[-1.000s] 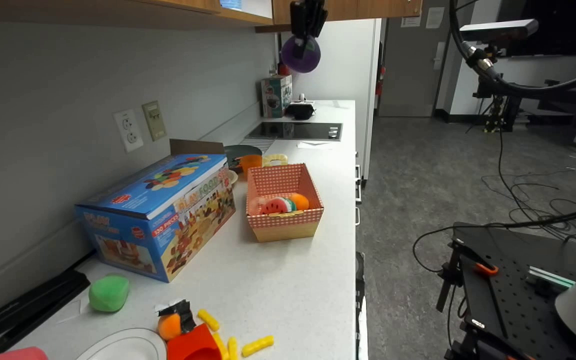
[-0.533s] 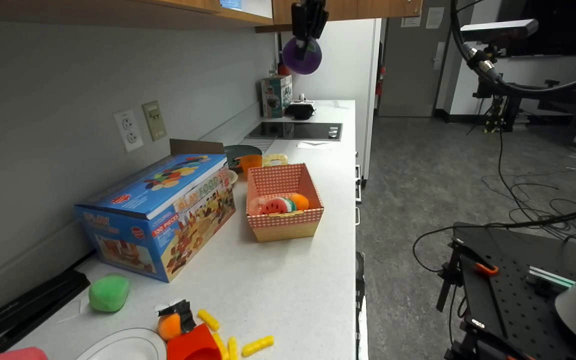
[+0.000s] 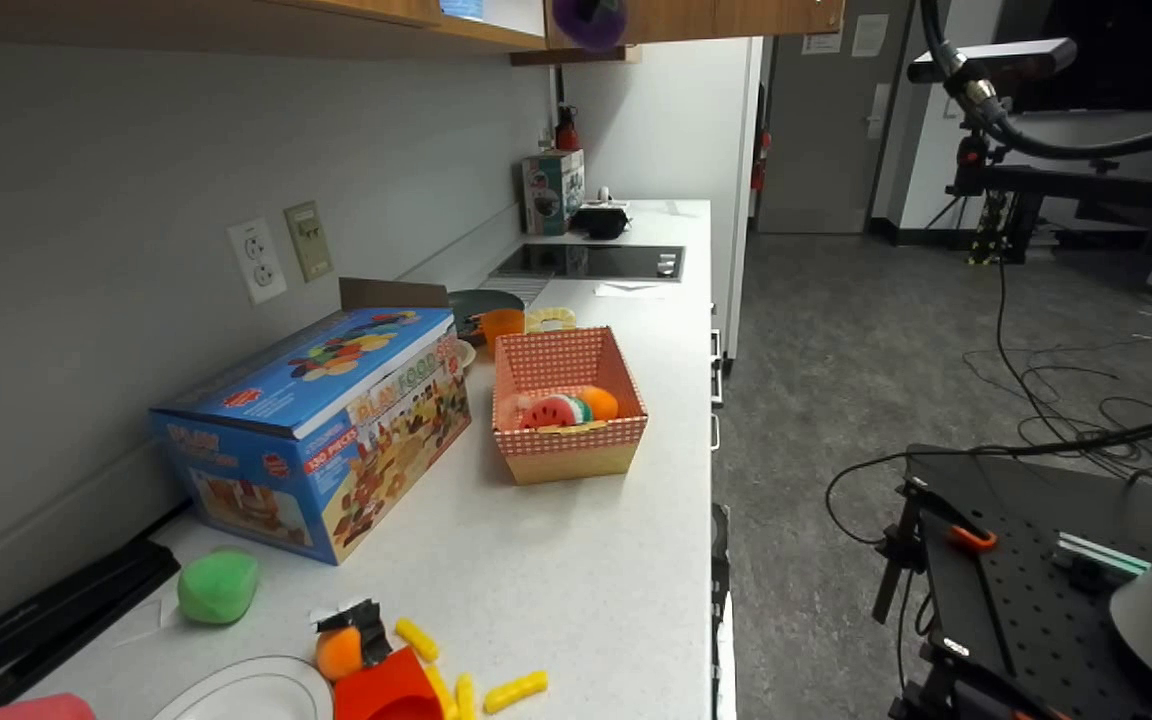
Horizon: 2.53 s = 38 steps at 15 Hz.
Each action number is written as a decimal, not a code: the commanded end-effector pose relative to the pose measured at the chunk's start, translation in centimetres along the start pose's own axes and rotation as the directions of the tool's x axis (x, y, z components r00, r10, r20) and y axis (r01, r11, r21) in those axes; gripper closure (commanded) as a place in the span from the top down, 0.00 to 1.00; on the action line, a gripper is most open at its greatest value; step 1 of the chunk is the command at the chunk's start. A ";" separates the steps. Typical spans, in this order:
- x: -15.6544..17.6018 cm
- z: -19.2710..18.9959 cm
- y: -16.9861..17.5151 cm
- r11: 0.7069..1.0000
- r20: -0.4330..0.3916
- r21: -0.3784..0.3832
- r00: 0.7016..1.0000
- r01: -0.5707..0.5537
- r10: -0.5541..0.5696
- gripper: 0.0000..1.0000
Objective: Open the overhead cabinet door, pick up some plush toys from the basket and put them in the open cabinet, and then close the cabinet
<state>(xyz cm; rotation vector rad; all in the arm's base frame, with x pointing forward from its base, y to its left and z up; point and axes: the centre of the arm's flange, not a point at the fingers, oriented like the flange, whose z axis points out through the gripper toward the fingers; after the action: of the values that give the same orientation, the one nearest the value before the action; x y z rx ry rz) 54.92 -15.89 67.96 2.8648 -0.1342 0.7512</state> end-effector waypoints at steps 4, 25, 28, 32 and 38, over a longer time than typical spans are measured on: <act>7.4 -2.1 0.3 0.997 -0.241 -0.076 0.970 0.005 -0.024 0.06; 15.3 1.6 -2.5 0.998 -0.436 0.041 0.900 0.040 -0.018 0.94; 14.7 0.2 -3.0 0.998 -0.453 0.035 0.891 0.048 -0.027 1.00; 12.5 -1.1 -3.1 0.999 -0.430 0.041 0.903 -0.001 0.018 1.00; 6.2 -2.0 -3.7 0.997 -0.330 0.028 0.941 -0.068 0.074 1.00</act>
<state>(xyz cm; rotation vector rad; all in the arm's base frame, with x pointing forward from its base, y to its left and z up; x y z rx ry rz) 64.96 -13.49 74.20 2.6795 -0.1329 1.3235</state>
